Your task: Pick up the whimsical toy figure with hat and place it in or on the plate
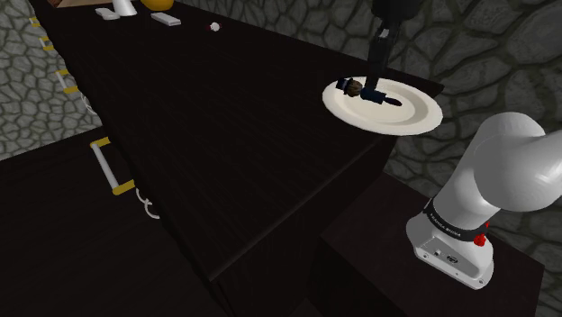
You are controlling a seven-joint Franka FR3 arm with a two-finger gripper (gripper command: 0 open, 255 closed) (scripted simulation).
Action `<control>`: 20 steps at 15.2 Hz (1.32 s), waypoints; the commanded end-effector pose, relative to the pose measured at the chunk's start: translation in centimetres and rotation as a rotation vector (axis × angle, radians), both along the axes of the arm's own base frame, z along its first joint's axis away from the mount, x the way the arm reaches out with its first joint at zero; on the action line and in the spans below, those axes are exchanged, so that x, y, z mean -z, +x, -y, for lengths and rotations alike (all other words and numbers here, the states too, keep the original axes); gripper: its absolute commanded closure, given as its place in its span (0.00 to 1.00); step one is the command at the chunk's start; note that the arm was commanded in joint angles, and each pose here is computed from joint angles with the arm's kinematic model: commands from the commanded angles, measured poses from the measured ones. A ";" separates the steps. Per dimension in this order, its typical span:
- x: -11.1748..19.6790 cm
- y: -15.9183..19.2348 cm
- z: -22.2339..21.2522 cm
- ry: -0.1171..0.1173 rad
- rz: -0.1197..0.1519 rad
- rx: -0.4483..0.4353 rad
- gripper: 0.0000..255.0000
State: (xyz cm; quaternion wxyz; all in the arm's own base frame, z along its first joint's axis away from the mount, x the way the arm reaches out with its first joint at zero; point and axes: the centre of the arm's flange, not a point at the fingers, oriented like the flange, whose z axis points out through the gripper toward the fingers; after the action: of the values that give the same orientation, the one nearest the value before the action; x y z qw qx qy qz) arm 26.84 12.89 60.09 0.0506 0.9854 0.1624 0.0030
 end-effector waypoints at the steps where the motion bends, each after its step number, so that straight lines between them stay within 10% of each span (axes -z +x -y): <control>1: 0.2 6.0 1.7 0.133 -0.241 -0.098 0.00; 17: 4.2 5.6 1.7 0.144 -0.261 -0.106 0.00; 18: 4.2 5.6 1.7 0.144 -0.261 -0.106 1.00; 20: 4.2 5.6 1.7 0.144 -0.261 -0.106 1.00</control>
State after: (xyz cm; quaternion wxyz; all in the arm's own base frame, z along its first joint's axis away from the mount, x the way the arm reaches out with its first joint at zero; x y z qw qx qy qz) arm 32.41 11.19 55.91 -0.0419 0.9686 0.2186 -0.1108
